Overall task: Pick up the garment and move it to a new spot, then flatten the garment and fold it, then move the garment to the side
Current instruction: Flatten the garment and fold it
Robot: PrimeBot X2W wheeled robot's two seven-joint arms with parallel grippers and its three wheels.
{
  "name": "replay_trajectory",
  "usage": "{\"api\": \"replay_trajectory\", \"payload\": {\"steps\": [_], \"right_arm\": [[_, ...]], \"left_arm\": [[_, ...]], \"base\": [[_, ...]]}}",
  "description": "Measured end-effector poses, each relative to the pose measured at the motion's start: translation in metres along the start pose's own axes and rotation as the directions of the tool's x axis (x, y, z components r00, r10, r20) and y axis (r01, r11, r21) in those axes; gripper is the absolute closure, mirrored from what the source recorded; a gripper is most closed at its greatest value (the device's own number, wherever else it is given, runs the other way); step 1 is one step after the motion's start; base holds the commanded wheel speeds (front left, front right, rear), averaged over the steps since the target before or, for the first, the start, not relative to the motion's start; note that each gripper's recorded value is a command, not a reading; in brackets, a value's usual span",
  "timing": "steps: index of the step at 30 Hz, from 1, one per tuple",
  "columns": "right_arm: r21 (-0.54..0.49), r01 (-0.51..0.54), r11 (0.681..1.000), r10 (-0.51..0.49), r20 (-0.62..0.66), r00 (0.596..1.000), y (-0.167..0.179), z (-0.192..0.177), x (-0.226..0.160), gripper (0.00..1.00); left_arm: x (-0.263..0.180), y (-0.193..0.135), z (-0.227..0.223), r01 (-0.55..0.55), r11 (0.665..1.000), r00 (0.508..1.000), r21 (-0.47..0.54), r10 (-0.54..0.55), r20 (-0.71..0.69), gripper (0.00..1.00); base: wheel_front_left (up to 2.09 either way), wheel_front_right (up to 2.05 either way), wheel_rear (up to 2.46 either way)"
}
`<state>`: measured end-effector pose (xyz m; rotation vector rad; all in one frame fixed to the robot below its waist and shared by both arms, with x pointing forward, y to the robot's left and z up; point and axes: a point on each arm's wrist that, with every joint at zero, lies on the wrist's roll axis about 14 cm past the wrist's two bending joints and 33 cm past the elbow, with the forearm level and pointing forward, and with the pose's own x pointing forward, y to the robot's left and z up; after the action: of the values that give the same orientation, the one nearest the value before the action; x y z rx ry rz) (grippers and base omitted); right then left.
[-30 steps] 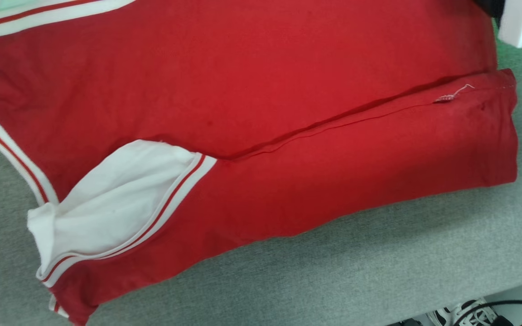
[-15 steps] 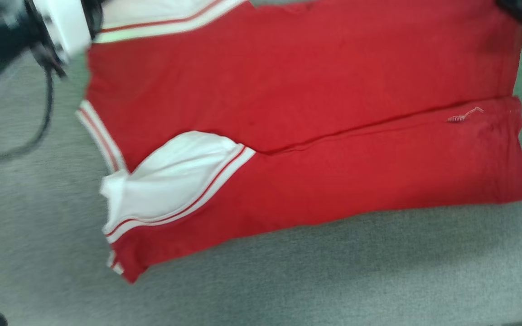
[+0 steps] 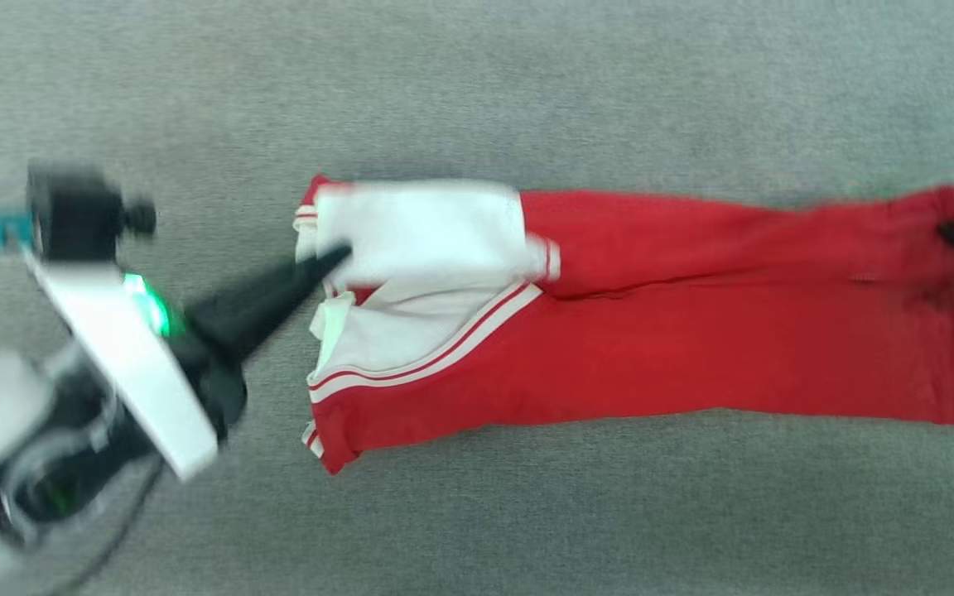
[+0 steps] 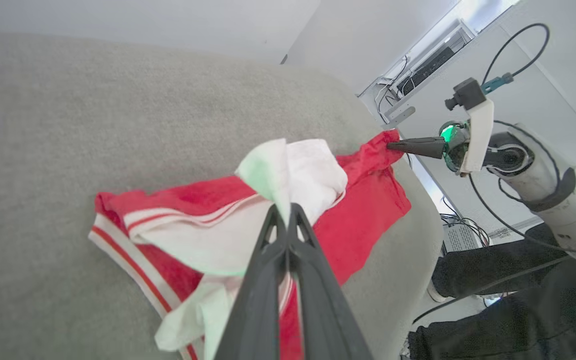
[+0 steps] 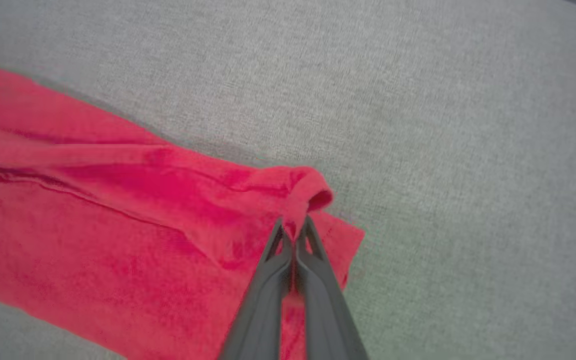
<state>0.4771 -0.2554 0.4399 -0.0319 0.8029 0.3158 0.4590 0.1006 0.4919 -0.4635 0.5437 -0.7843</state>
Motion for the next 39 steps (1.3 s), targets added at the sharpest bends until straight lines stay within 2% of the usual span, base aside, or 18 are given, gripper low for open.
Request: {"api": "replay_trajectory", "payload": {"steps": [8, 15, 19, 20, 21, 22, 23, 24, 25, 26, 33, 39], "right_arm": [[0.067, -0.002, 0.998, 0.003, -0.012, 1.0, 0.008, -0.037, -0.015, 1.0], [0.121, 0.024, 0.992, -0.018, -0.052, 0.999, 0.01, -0.062, -0.005, 1.0], [0.137, 0.04, 0.99, -0.031, -0.068, 0.997, 0.008, -0.069, 0.006, 1.0], [0.143, 0.041, 0.989, -0.031, -0.068, 0.997, 0.008, -0.069, 0.008, 1.0], [0.143, 0.042, 0.989, -0.033, -0.063, 0.997, 0.008, -0.069, 0.01, 0.87], [0.144, 0.044, 0.989, -0.036, -0.056, 0.998, 0.008, -0.068, 0.011, 0.6], [0.146, 0.044, 0.988, -0.037, -0.05, 0.998, 0.008, -0.067, 0.011, 0.4], [0.147, 0.044, 0.988, -0.038, -0.047, 0.998, 0.008, -0.067, 0.011, 0.0], [0.148, 0.046, 0.988, -0.04, -0.041, 0.998, 0.007, -0.066, 0.01, 0.0], [0.149, 0.049, 0.988, -0.044, -0.034, 0.998, 0.006, -0.064, 0.009, 0.0], [0.176, 0.07, 0.982, -0.065, -0.034, 0.997, -0.003, -0.066, -0.002, 0.0], [0.228, 0.072, 0.971, -0.059, -0.061, 0.996, -0.005, -0.069, 0.004, 0.0]], "left_arm": [[-0.025, -0.007, -0.052, -0.017, 0.993, 1.0, -0.114, 0.019, 0.015, 1.0], [-0.016, 0.013, -0.096, -0.075, 0.984, 0.996, -0.16, 0.066, -0.062, 1.0], [-0.01, 0.035, -0.108, -0.127, 0.983, 0.989, -0.133, 0.115, -0.093, 1.0], [-0.008, 0.038, -0.11, -0.134, 0.983, 0.988, -0.127, 0.122, -0.098, 0.97], [-0.007, 0.041, -0.111, -0.139, 0.983, 0.987, -0.122, 0.127, -0.097, 0.82], [-0.006, 0.043, -0.112, -0.142, 0.984, 0.987, -0.112, 0.131, -0.096, 0.65], [-0.004, 0.044, -0.111, -0.142, 0.984, 0.987, -0.104, 0.133, -0.088, 0.48], [-0.003, 0.044, -0.109, -0.14, 0.984, 0.988, -0.105, 0.133, -0.074, 0.29], [-0.002, 0.044, -0.107, -0.139, 0.985, 0.989, -0.105, 0.133, -0.061, 0.12], [-0.003, 0.045, -0.105, -0.143, 0.984, 0.989, -0.103, 0.138, -0.049, 0.0], [-0.015, 0.055, -0.082, -0.199, 0.975, 0.976, -0.097, 0.207, 0.074, 0.0], [-0.037, 0.068, -0.074, -0.31, 0.946, 0.923, -0.092, 0.323, 0.207, 0.0]], "base": [[0.0, 0.0, 0.0], [0.0, 0.0, 0.0], [0.0, 0.0, 0.0], [0.0, 0.0, 0.0], [0.0, 0.0, 0.0], [0.0, 0.0, 0.0], [0.0, 0.0, 0.0], [0.0, 0.0, 0.0], [0.0, 0.0, 0.0], [0.0, 0.0, 0.0], [0.0, 0.0, 0.0], [0.0, 0.0, 0.0]]}}
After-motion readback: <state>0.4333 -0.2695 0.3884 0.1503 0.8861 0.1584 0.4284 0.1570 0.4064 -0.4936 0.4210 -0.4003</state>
